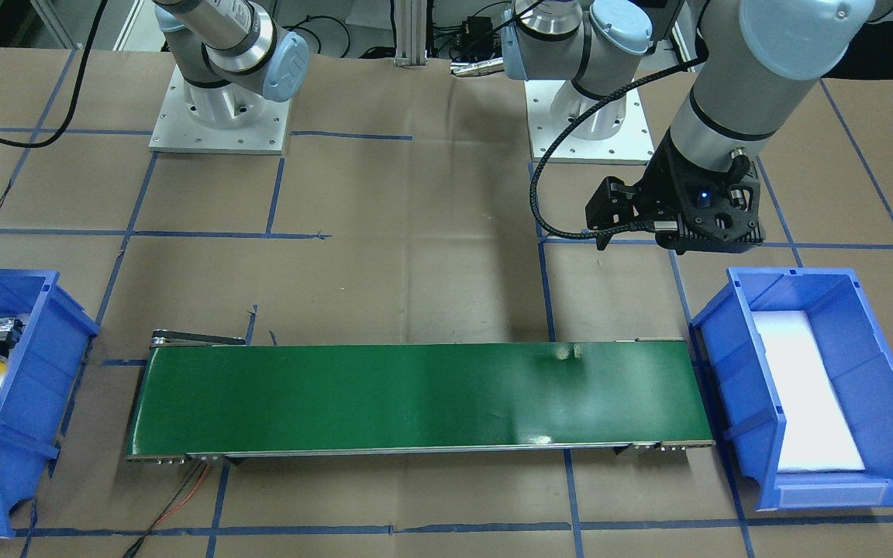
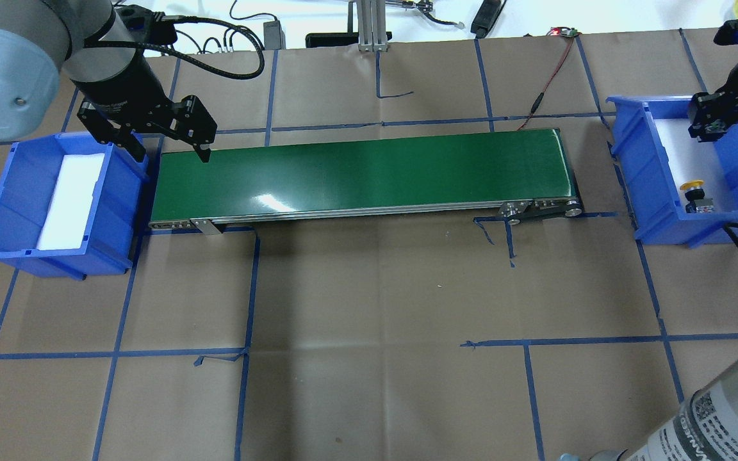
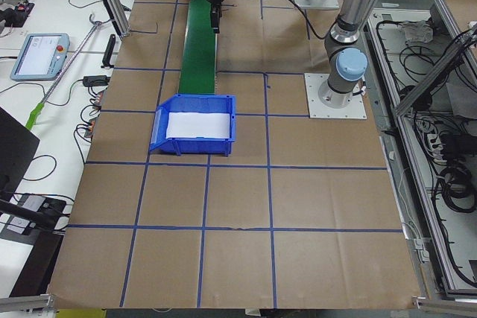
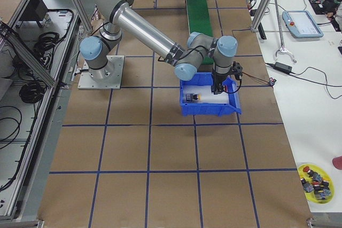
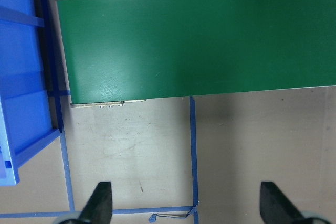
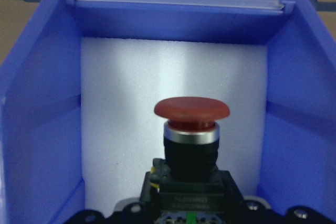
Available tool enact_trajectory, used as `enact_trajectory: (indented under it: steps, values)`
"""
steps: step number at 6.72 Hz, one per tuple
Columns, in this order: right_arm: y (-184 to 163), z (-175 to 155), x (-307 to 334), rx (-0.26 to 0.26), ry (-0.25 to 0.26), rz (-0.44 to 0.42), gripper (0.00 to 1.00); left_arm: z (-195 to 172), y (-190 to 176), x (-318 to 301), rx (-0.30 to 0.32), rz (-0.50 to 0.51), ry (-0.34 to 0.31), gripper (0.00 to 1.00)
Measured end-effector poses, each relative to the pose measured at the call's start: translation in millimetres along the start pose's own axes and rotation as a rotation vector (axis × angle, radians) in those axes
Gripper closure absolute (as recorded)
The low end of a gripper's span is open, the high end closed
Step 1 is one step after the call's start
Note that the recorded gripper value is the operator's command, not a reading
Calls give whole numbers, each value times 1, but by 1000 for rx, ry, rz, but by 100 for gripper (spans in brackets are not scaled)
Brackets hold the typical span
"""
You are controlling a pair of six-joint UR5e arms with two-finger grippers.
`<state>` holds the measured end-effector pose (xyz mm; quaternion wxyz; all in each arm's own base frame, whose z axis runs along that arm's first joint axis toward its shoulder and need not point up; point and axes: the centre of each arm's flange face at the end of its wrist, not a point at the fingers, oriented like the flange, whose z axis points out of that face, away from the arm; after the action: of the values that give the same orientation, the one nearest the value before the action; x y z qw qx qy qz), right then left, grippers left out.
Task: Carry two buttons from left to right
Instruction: 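Lower the red button onto the foam beside the yellow button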
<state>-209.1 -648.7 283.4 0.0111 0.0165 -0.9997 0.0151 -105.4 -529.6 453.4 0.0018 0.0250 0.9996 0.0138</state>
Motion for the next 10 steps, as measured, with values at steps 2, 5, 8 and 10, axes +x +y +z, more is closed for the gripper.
enact_trajectory:
  steps: [2, 5, 8, 10]
  values:
    - [1, 31, 0, -36, -20, -1, 94, 0, 0, 0, 0, 0, 0, 0]
    - [1, 52, -2, -45, -27, 0, 91, -1, 0, 0, 2, 0, 0, 0]
    - [-2, 65, -2, -54, -38, -5, 23, -1, 0, 0, 1, 0, 2, 0]
    - [-7, 62, -2, -22, -28, -8, 13, 0, 0, 0, 1, 0, 2, 0]
